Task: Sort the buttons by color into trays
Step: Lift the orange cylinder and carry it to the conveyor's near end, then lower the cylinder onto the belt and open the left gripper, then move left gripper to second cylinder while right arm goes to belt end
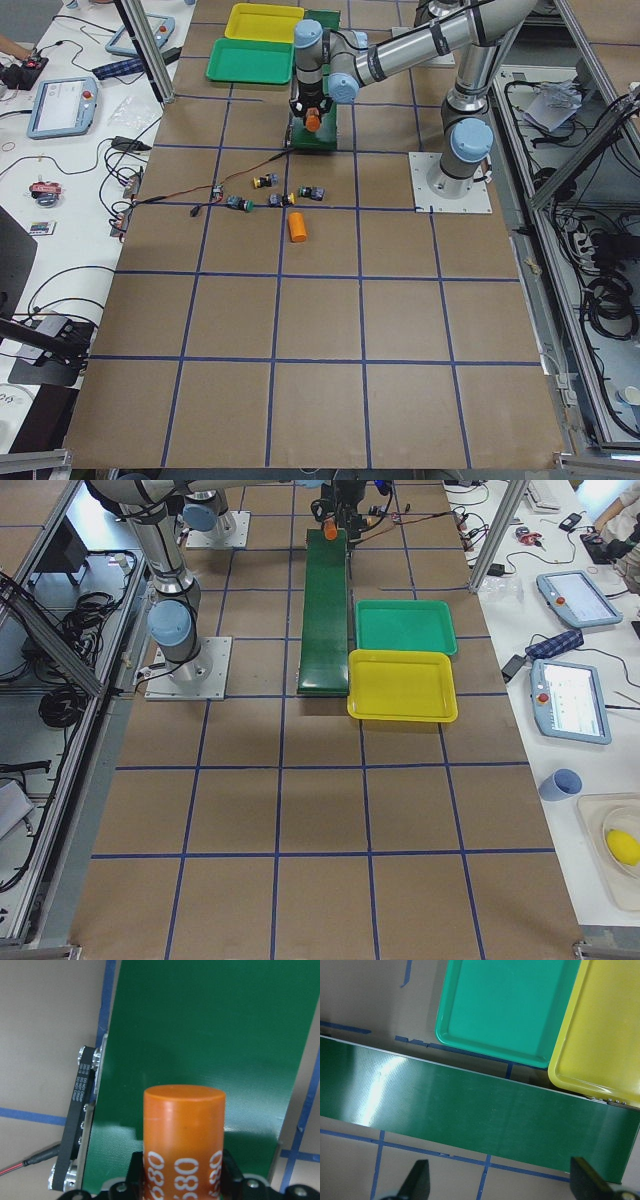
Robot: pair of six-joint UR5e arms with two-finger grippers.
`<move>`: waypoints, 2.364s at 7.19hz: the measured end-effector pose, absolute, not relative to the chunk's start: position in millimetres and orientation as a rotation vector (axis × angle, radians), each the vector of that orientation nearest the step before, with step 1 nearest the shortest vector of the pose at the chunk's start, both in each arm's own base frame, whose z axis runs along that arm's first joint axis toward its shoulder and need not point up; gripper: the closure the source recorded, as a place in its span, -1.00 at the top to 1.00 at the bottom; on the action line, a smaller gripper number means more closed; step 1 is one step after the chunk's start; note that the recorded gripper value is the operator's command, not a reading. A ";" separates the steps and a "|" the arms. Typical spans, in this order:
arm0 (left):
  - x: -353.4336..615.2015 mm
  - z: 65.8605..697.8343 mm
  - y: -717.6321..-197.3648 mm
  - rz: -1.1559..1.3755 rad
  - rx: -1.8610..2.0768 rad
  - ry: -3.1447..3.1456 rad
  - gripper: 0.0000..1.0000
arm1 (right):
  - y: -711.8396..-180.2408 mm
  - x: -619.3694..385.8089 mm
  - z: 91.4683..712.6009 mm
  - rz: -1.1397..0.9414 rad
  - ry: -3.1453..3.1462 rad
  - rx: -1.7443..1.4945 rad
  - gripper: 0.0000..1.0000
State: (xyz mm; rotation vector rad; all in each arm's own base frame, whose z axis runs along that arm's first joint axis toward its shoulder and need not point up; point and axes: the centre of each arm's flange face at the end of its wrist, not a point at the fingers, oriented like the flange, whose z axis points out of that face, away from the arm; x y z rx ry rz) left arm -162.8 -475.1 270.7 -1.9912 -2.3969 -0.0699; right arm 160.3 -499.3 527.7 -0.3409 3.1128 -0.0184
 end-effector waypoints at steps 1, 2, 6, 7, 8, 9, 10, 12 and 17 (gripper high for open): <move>-163.5 266.0 -472.3 -0.083 -1.991 -2.388 -0.63 | -499.2 160.6 528.8 -0.027 3.113 -0.351 1.00; -163.9 260.3 -468.6 -0.098 -1.985 -2.381 0.98 | -499.2 160.6 528.8 -0.027 3.114 -0.354 1.00; -167.3 253.5 -457.8 -0.099 -1.946 -2.370 1.00 | -491.2 161.4 532.8 0.010 3.122 -0.368 1.00; -168.0 264.2 -456.7 -0.070 -1.954 -2.379 1.00 | -490.3 160.5 530.3 0.034 3.122 -0.367 1.00; -168.0 281.1 -456.0 -0.033 -1.965 -2.397 1.00 | -490.9 160.6 527.7 0.045 3.123 -0.360 1.00; -167.2 305.5 -454.9 0.003 -1.955 -2.431 1.00 | -491.9 161.9 522.7 0.059 3.120 -0.351 1.00; -164.6 335.6 -454.2 0.017 -1.902 -2.486 1.00 | -492.9 163.2 510.8 0.093 3.113 -0.349 1.00; -140.1 391.1 -463.1 0.042 -1.652 -2.688 1.00 | -491.4 163.8 474.1 0.183 3.104 -0.349 1.00; 58.4 390.4 -499.1 0.088 -0.378 -3.158 1.00 | -483.1 163.0 405.6 0.203 3.037 -0.668 1.00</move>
